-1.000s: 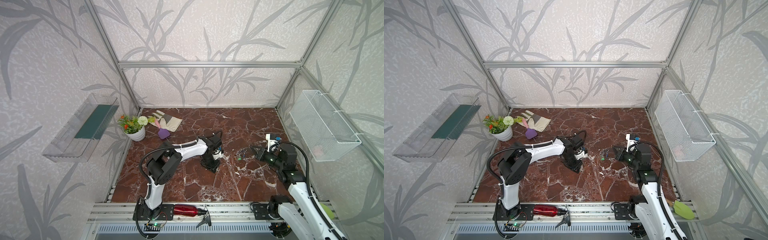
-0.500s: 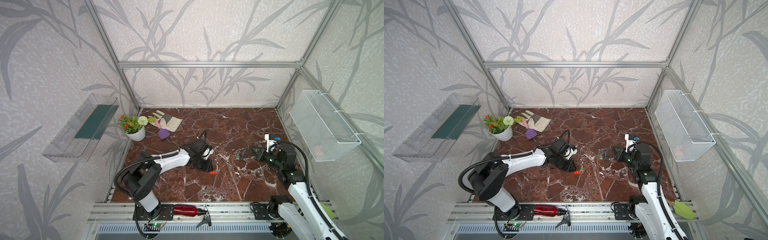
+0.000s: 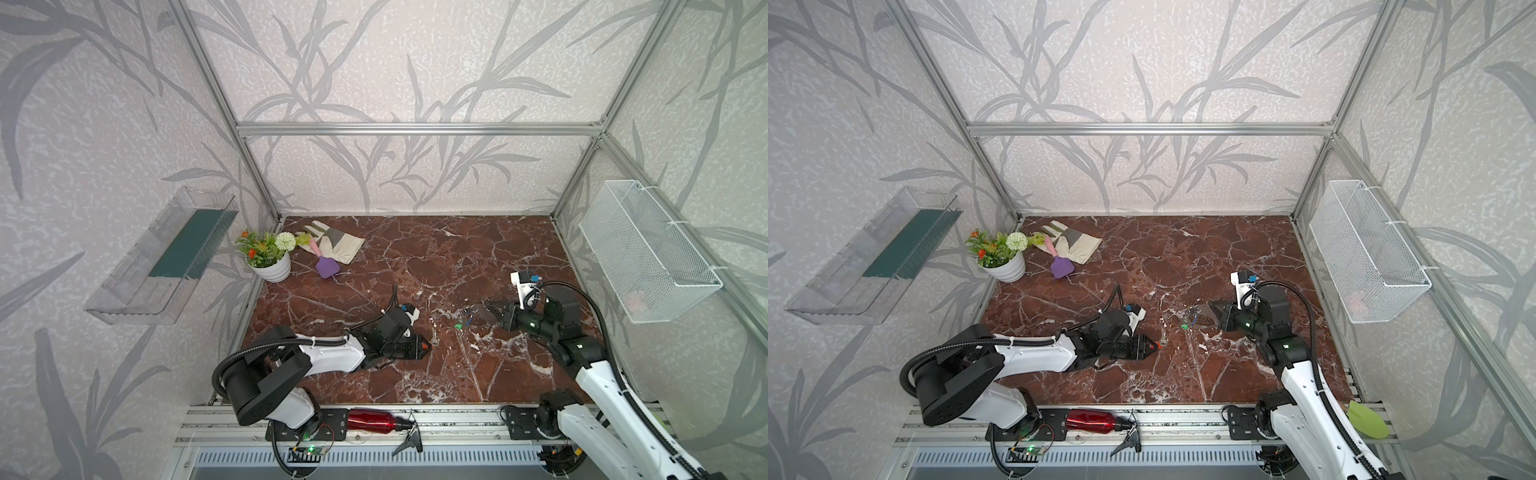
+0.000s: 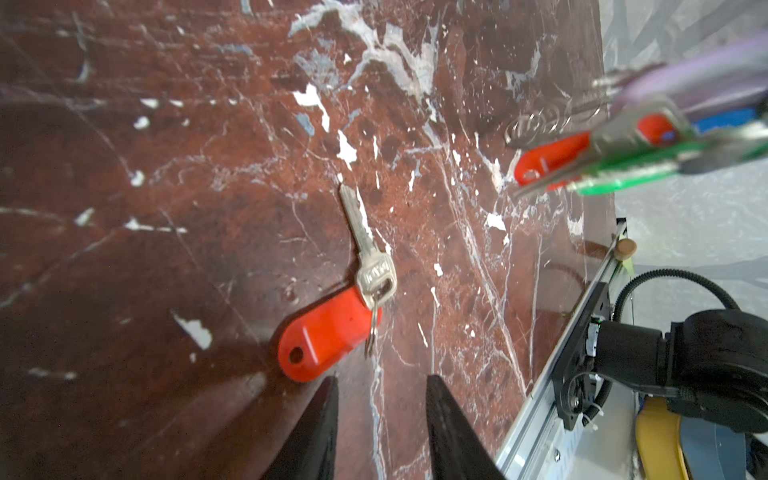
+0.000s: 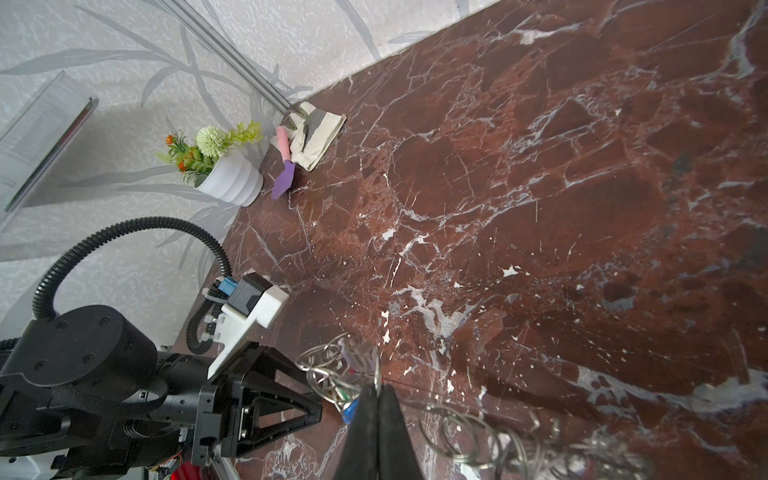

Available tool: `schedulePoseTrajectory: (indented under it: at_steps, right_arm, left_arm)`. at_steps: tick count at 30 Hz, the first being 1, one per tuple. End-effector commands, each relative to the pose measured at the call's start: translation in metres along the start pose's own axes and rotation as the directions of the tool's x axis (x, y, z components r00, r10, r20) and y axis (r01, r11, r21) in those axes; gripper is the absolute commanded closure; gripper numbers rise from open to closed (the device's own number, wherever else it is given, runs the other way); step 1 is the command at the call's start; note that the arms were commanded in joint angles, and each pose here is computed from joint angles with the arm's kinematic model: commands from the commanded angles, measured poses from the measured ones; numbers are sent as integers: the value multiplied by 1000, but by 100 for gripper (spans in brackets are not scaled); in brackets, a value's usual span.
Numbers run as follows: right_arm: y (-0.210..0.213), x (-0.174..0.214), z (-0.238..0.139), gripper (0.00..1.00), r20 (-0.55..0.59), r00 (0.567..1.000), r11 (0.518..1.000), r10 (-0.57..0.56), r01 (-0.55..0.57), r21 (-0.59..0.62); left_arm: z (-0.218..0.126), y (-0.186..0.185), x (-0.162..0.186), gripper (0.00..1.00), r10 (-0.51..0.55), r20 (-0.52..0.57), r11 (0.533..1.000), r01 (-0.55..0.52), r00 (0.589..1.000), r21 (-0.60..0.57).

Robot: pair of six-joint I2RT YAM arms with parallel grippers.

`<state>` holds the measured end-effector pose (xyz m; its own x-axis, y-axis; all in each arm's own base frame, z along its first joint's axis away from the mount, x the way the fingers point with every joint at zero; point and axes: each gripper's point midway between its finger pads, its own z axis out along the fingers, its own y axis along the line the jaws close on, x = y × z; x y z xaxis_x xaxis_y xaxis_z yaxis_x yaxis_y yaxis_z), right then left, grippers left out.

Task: Put the keys on the keyring

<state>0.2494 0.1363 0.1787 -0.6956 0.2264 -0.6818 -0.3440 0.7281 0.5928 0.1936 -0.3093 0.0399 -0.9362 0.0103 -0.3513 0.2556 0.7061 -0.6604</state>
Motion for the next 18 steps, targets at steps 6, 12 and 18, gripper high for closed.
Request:
schedulePoseTrajectory:
  at_steps: [6,12,18]
  right_arm:
    - [12,-13,-5,100,35,998,999,-42,43,-23]
    - [11,-9,-2,100,27,999,999,-37,38,-29]
    - [10,-7,0,100,24,999,999,-32,33,-37]
  left_arm:
    - [11,0,-10,68,-42,39,999,43,998,-28]
    - [18,-7,-7,74,-24,14,1000,25,1000,-18]
    - [17,-13,-7,79,1,11,1000,-1,1000,-28]
